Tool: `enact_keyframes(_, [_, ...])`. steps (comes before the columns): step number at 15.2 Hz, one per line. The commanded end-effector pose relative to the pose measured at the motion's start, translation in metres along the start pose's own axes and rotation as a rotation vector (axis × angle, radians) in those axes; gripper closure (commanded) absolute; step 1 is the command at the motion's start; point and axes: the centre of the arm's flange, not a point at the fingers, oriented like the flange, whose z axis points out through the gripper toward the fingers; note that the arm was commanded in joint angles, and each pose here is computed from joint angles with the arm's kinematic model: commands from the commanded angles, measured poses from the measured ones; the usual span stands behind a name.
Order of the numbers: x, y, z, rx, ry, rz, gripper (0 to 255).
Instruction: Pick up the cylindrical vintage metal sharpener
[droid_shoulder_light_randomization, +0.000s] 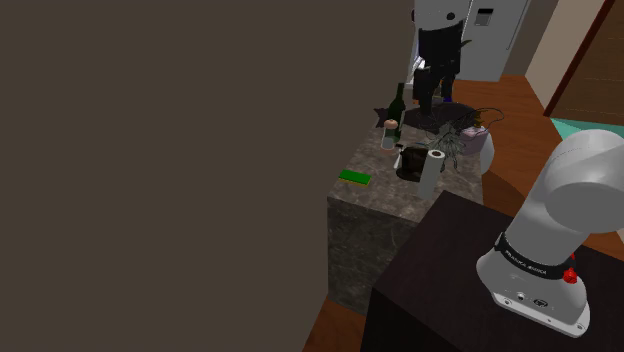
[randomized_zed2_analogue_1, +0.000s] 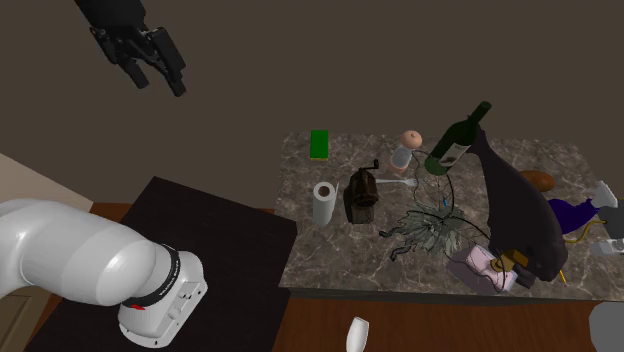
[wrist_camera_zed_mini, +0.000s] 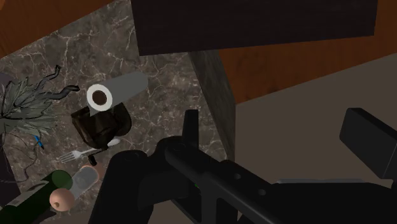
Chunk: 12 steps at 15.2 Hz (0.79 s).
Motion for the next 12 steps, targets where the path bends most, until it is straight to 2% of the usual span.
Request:
enact_keyframes(1, [0.000,0.000,0.000,0.000,0.000,0.000,0])
enact_keyframes(12, [0.052,0.086,0.101,0.011,0.069,-0.004,0])
